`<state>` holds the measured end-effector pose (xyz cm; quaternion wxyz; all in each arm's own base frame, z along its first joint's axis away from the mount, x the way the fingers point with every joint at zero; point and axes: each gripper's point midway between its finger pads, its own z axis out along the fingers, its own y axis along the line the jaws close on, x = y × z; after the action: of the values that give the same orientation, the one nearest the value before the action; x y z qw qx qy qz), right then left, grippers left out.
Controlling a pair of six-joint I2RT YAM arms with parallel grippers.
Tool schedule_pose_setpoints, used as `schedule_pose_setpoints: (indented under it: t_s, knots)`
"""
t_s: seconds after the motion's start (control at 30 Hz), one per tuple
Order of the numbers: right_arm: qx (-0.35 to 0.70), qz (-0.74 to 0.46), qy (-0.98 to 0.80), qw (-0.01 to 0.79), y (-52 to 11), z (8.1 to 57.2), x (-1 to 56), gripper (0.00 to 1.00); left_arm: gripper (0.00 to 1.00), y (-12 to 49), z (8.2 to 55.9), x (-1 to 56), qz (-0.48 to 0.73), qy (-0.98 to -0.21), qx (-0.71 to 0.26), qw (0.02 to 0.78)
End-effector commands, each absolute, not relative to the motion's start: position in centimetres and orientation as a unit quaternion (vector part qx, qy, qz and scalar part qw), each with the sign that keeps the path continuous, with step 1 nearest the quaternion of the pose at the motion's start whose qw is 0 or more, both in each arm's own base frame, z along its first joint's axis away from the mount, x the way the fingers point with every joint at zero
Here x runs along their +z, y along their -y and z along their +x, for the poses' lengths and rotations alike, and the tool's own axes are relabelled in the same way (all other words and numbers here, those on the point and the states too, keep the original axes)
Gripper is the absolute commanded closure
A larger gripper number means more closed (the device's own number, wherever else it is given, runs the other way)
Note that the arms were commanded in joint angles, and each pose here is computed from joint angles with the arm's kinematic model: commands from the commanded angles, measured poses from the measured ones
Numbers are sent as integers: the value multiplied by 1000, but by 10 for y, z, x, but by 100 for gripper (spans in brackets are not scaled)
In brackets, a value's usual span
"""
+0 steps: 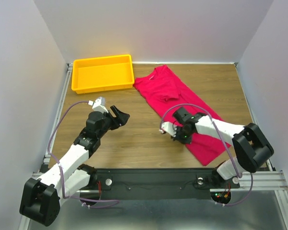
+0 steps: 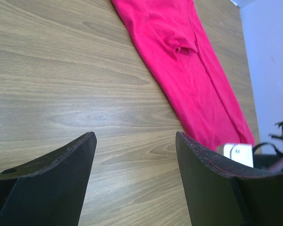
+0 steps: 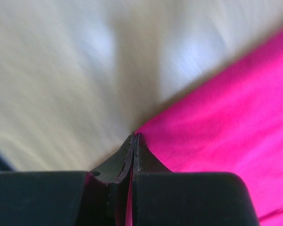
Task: Fold and stack the t-shirts
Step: Fold the tshirt
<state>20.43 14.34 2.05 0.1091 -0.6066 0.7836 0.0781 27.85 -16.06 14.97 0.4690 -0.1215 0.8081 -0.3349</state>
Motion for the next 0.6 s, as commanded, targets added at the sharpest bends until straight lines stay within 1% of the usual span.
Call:
schedule_pose_setpoints:
  t_s: [0.0,0.07,0.23,0.4,0.47,0.53,0.57]
  knots:
    - [162,-636,-749,87,-206,172,27,99,21,158,280,165,-129,-792,-343,488]
    - [170,-635,-749,84,-224,172,26,99,21,157,279,164,-131,-791,-343,489]
    - [196,-583,-784,85,-285,197,19,99,21,156,277,164,-130,-795,-340,485]
    - [238,-543,-798,110,-342,223,27,99,21,155,277,164,-129,-794,-337,489]
    - [253,-535,-800,101,-357,222,24,99,21,156,277,164,-123,-796,-336,488]
    - [273,-538,-791,105,-373,221,34,99,21,157,278,166,-118,-797,-336,489]
    - [273,-539,-789,110,-374,222,39,97,21,157,279,167,-115,-797,-334,491]
